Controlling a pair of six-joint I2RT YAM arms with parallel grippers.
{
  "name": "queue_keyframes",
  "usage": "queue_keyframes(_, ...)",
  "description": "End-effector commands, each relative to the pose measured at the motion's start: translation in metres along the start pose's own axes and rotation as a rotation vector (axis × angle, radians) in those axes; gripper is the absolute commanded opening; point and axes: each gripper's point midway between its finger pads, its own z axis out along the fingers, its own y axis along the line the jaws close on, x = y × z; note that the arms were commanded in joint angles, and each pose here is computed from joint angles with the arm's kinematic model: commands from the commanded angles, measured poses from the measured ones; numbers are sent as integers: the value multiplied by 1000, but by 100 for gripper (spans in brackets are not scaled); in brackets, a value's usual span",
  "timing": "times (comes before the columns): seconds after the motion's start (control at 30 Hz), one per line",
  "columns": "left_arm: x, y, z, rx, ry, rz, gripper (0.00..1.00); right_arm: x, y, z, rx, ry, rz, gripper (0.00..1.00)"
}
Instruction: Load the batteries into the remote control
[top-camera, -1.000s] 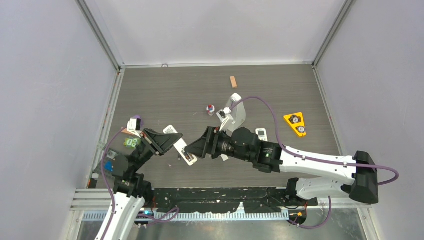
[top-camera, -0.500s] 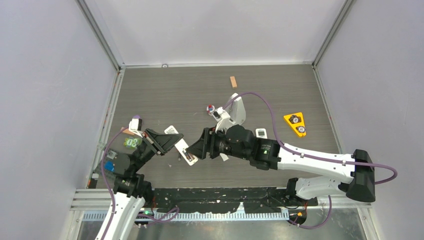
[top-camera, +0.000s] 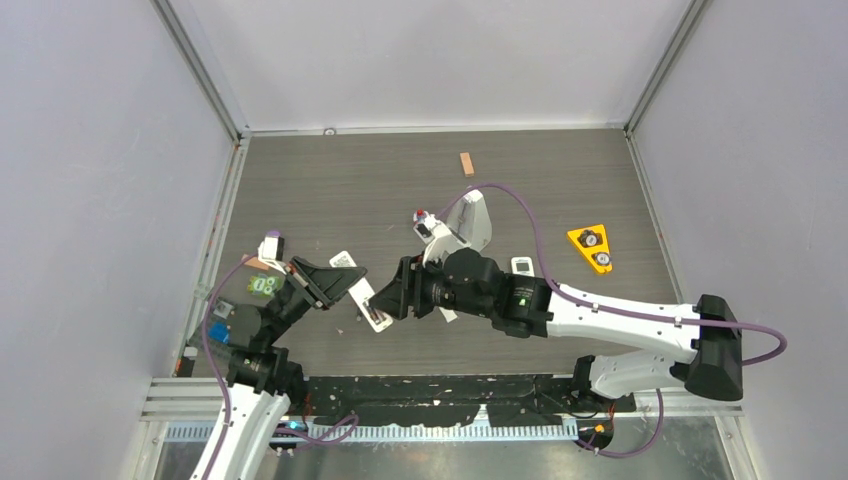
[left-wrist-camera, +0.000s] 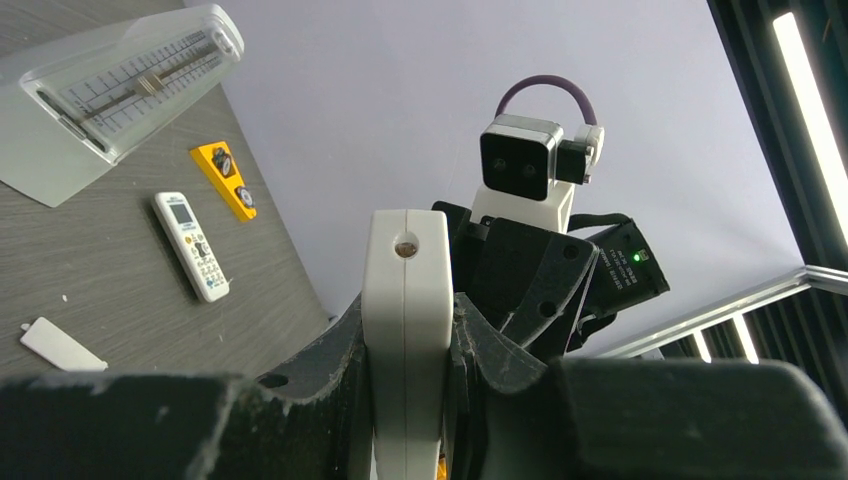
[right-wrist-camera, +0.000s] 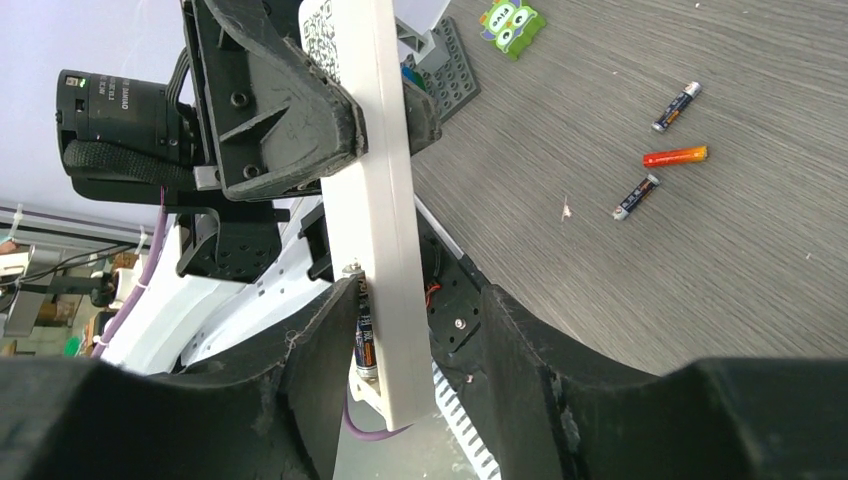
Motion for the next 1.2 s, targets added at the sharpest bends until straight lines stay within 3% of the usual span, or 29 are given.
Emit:
queue_keyframes(0.0,-4,-31,0,92,-8,44,0,9,5,6,-14,39,-37,51)
queue_keyframes(0.43,-5,-49,-1,158,-9,54,0,43,1,16,-67,141,4,33)
queue_keyframes(0.97,-6,-45,0,152,-15,77,0,59,5,18,-118,200,-38,21)
queue_keyframes(1.1,-5,-43,0,147,-13,92,0,53,6,18,-113,179,-36,26)
queue_keyframes(1.17,-5,-43,0,148,-14,97,0,49,7,18,-110,164,-29,34)
